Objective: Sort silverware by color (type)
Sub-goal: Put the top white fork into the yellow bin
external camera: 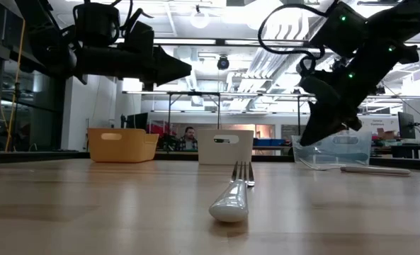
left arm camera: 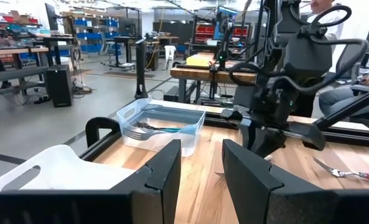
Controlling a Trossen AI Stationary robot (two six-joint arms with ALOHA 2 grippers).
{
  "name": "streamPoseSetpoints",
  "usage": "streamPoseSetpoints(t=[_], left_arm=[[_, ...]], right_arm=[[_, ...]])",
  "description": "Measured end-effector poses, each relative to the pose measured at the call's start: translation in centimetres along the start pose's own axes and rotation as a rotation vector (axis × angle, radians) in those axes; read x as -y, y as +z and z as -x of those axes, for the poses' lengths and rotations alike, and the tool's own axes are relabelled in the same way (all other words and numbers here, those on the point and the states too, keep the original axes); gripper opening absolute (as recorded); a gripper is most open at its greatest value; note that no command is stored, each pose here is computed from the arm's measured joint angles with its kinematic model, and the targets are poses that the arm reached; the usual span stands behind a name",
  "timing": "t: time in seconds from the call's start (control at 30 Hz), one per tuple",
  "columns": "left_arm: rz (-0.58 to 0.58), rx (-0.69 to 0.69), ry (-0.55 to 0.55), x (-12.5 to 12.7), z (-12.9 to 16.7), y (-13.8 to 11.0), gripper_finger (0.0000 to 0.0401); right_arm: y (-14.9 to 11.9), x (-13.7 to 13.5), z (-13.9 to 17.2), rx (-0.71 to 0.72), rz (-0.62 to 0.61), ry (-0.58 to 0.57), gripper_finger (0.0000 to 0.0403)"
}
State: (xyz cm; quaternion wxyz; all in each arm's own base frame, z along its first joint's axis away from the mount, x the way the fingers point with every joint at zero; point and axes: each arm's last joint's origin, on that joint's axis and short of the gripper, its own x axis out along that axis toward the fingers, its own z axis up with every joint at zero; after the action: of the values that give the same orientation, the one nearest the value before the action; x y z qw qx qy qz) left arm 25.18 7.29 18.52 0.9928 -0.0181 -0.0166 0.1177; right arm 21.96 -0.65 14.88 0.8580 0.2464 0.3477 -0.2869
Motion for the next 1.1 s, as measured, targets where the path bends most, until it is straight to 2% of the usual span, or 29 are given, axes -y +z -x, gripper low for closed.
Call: streamPoseSetpoints(t=[0.1,0.33,0.47,0.9,1.0,1.1], left_arm=[[0.000,-0.001,0.000,0.0,0.0,0.0,0.0110],[0.000,-0.008,0.001,0.0,0.0,-0.1,0.0110],[0.000,-0.009,0.001,0.0,0.0,-0.1,0.0110],[0.001,-0.025,0.002,0.0,0.0,-0.2,0.0110],[0.001,-0.026,0.003,0.0,0.0,-0.3,0.0110],[0.001,-0.026,0.003,0.0,0.0,-0.3,0.0110]], right_arm=[[-0.3,0.2,0.1,-0.058,0.043,-0.003,0.0036],[0.1,0.5,1.3,-0.220,0.135,-0.152,0.0117],[0.0,1.1,1.1,-0.269,0.172,-0.183,0.0138],[0.4,3.1,-2.5,-0.430,0.119,-0.169,0.0137],[0.4,3.3,-2.8,-0.457,0.106,-0.152,0.0117],[0.5,3.4,-2.7,-0.475,0.105,-0.112,0.0079]])
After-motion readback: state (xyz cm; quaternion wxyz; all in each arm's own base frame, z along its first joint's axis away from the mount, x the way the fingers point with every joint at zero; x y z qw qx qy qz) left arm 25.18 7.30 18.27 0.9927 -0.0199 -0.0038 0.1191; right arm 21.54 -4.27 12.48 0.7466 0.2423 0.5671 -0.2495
